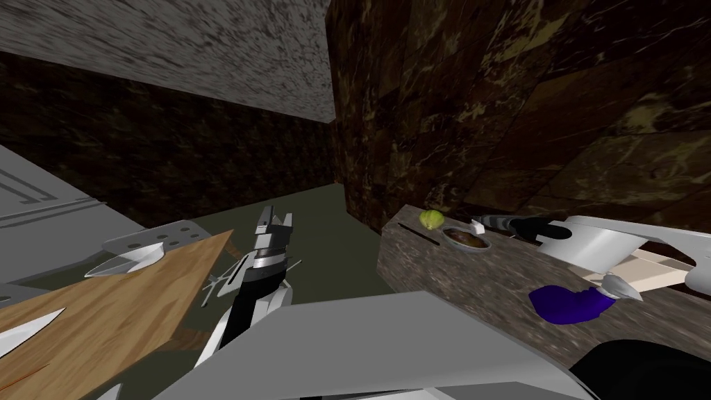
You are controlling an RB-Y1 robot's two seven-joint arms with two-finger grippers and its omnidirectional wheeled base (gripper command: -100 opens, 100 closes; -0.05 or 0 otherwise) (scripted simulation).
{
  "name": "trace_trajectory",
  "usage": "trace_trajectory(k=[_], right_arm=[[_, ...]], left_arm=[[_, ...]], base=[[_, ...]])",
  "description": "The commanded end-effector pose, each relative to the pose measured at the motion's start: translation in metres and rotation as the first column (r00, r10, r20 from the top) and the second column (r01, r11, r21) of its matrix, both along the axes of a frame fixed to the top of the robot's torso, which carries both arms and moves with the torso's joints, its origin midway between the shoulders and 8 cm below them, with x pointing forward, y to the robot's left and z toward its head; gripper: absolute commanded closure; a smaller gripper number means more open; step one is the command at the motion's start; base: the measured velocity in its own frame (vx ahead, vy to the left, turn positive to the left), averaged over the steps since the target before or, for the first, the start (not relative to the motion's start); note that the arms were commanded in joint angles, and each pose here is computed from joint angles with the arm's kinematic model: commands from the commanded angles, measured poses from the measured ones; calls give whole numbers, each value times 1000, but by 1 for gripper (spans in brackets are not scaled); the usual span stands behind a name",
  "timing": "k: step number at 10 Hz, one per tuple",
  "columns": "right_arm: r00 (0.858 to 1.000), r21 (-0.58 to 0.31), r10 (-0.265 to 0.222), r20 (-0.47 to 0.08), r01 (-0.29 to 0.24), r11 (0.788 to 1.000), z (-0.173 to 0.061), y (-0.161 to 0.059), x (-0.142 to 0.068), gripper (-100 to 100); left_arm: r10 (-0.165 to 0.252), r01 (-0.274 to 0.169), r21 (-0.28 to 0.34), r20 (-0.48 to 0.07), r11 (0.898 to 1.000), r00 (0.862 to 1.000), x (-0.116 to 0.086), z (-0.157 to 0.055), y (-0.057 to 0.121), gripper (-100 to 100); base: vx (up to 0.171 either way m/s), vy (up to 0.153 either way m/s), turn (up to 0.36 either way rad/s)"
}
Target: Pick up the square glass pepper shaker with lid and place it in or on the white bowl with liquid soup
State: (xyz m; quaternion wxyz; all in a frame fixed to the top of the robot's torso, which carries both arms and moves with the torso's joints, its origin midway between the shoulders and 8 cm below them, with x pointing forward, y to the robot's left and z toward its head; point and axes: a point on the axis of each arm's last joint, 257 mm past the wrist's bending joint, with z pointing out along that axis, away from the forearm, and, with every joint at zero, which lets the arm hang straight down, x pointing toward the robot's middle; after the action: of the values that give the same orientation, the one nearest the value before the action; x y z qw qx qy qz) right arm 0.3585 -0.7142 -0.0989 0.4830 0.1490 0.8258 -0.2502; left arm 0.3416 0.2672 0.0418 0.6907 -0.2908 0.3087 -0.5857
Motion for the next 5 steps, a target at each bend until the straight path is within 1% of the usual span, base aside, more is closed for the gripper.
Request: trace_trajectory(k=[1, 5], right_arm=[[1000, 0, 0, 0, 0, 1000, 0, 0, 0, 0], [1000, 0, 0, 0, 0, 1000, 0, 0, 0, 0]], left_arm=[[0, 0, 0, 0, 1000, 1000, 0, 0, 0, 0], [0, 0, 0, 0, 1000, 1000, 0, 0, 0, 0]], base=[[0, 0, 0], [0, 0, 0]])
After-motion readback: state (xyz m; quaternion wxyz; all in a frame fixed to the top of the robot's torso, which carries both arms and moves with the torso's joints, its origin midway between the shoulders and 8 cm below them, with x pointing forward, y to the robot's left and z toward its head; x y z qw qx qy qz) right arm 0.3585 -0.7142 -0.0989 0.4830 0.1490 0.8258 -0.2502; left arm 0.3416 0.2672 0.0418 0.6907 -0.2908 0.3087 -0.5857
